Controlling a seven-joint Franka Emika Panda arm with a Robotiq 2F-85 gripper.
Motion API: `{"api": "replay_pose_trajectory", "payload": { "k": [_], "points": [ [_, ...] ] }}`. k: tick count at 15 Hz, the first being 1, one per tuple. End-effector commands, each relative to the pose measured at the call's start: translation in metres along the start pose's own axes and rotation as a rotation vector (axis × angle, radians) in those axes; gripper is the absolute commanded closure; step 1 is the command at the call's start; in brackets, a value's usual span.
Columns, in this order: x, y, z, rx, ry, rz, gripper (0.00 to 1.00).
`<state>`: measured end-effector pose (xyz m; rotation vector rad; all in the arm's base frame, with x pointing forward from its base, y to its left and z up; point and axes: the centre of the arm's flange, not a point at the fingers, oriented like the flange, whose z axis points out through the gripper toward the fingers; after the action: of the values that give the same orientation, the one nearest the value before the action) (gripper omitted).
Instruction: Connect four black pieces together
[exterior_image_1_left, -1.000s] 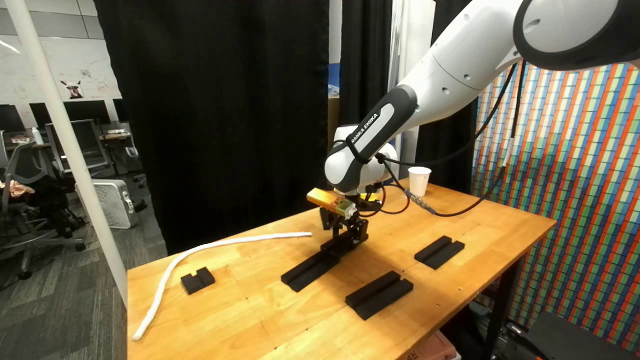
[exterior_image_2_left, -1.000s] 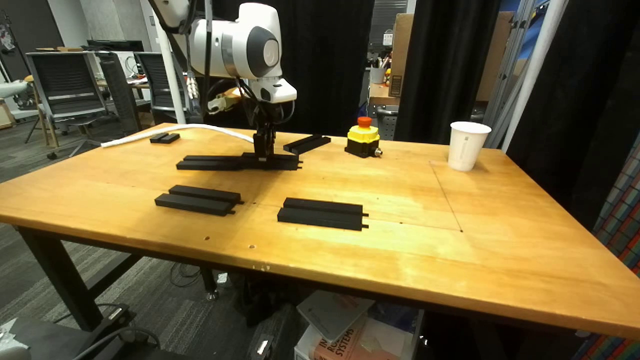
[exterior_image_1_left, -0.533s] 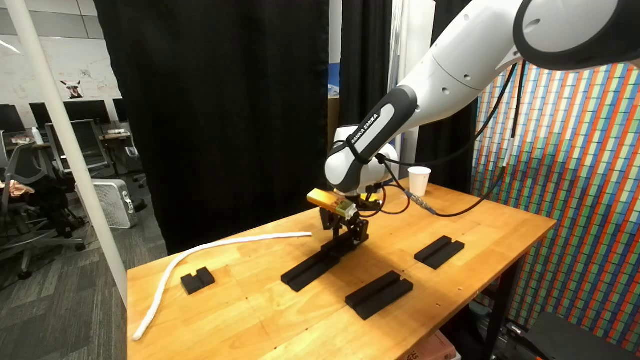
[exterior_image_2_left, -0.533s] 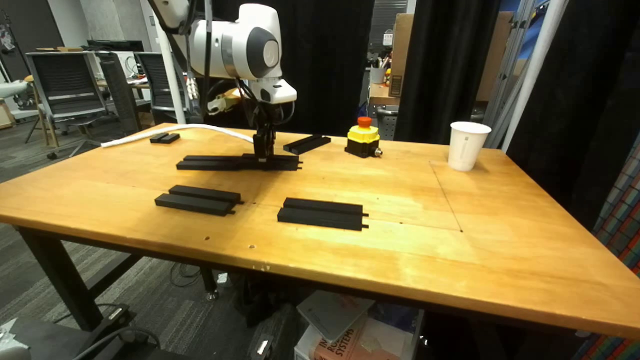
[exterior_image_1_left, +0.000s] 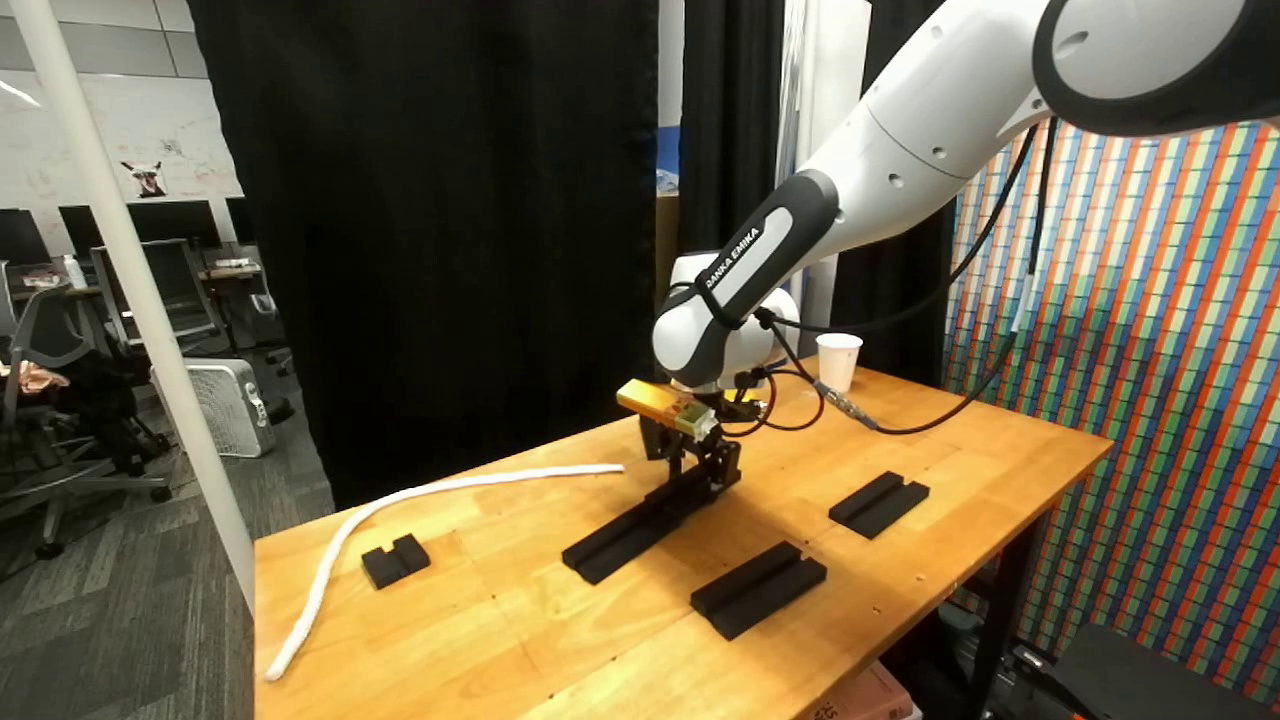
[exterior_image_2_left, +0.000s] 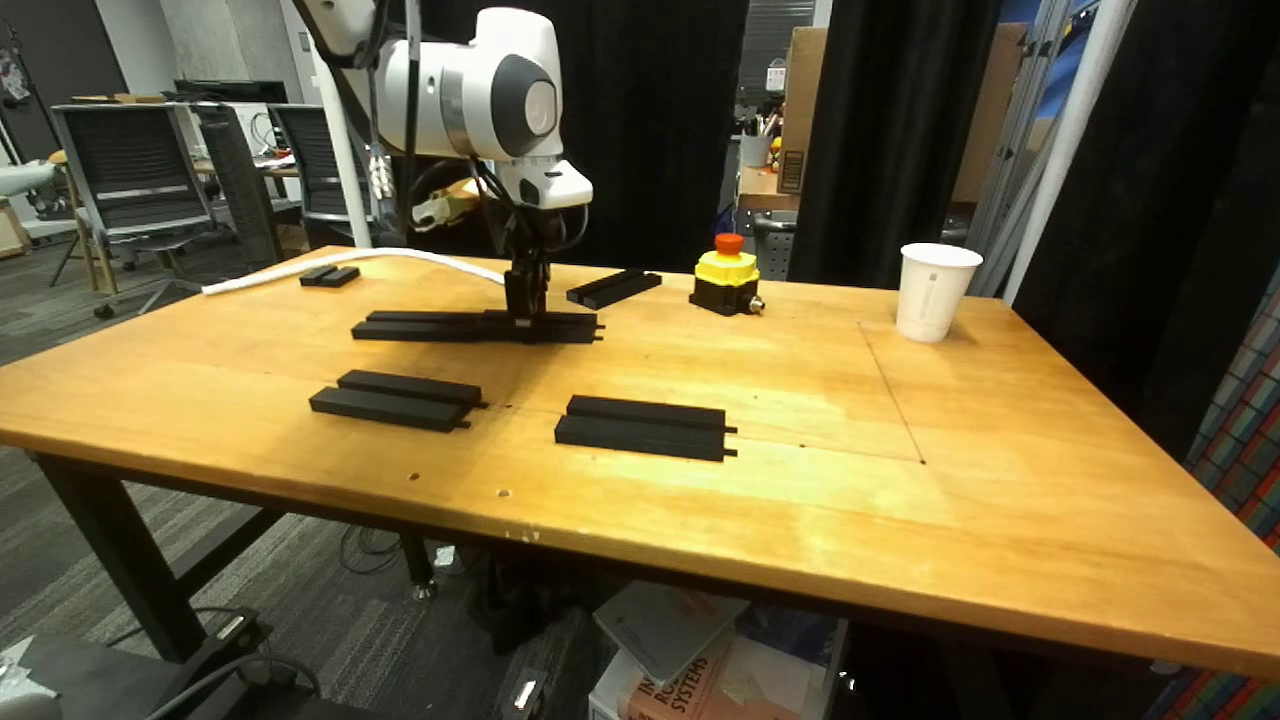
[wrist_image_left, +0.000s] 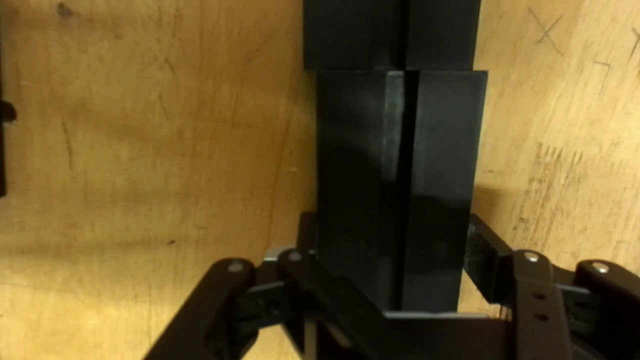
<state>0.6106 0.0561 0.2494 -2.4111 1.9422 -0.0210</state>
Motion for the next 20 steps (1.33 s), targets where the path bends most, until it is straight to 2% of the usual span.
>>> {"api": "replay_pose_trajectory", "payload": {
  "k": [1,20],
  "points": [
    [-0.0053,0.0120,0.0002,0.000,-0.013,0.019,0.55],
    [-0.0093,0.0180,-0.0030,-0.031,-0.038,0.011,0.55]
  ]
}}
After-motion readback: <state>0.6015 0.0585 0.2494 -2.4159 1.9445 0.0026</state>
